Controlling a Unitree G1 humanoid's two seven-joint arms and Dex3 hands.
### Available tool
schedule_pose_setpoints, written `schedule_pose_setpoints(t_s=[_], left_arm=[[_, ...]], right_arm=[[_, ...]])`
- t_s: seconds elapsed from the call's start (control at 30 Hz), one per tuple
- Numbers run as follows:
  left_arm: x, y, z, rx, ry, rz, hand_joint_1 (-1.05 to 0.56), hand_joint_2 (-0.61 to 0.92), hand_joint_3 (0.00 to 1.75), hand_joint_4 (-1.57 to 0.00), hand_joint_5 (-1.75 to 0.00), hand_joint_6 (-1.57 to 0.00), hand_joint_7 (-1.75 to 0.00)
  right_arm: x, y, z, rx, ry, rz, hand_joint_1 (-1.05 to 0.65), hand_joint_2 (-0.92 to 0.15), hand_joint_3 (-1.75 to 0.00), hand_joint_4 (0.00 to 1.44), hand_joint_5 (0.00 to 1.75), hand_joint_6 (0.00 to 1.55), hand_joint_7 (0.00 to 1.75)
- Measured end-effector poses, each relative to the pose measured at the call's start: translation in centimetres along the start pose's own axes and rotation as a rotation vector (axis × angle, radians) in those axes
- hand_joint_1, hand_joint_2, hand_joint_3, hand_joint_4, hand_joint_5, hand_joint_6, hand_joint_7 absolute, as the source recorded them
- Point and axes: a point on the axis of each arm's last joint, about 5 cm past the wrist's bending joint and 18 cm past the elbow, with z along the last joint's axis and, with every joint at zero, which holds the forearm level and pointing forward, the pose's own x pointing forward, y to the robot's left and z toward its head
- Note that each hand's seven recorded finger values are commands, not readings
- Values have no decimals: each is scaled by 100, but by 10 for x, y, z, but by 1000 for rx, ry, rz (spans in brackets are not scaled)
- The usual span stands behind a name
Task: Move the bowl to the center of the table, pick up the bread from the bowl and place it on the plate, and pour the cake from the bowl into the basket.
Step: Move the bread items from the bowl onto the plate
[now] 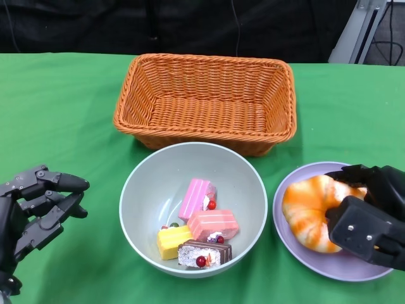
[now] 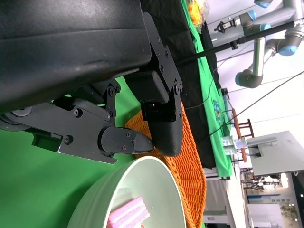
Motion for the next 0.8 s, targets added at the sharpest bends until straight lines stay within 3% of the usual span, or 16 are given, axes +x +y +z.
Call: schedule_pose_setpoints(t_s=[0.27,0.43,0.67,0.73,0.8], left_arm=[[-1,0,0,-1,0,0,-14,92,26,-80,-128,-94,-78],[-1,0,0,-2,0,-4,-14,92,27,-80,-127,-94,-77],[-1,0,0,-6,0,-2,-14,92,27,-81,-127,-95,-76],[-1,0,0,-4,1,-2,-13,92,27,-81,-127,-96,-77],[-1,0,0,-2,1,-3,-13,92,27,-82,-126,-96,-76]], right_arm=[[7,10,2,-22,-1,22,-15,-92,-9,66,165,98,28],[7,12,4,-67,-10,43,-15,-92,-3,67,112,98,9],[6,10,8,-148,-10,41,-26,-92,-1,59,88,87,0],[4,9,10,-169,-9,41,-28,-92,-1,58,72,83,0],[3,9,11,-178,-3,39,-31,-92,-2,64,45,79,0]])
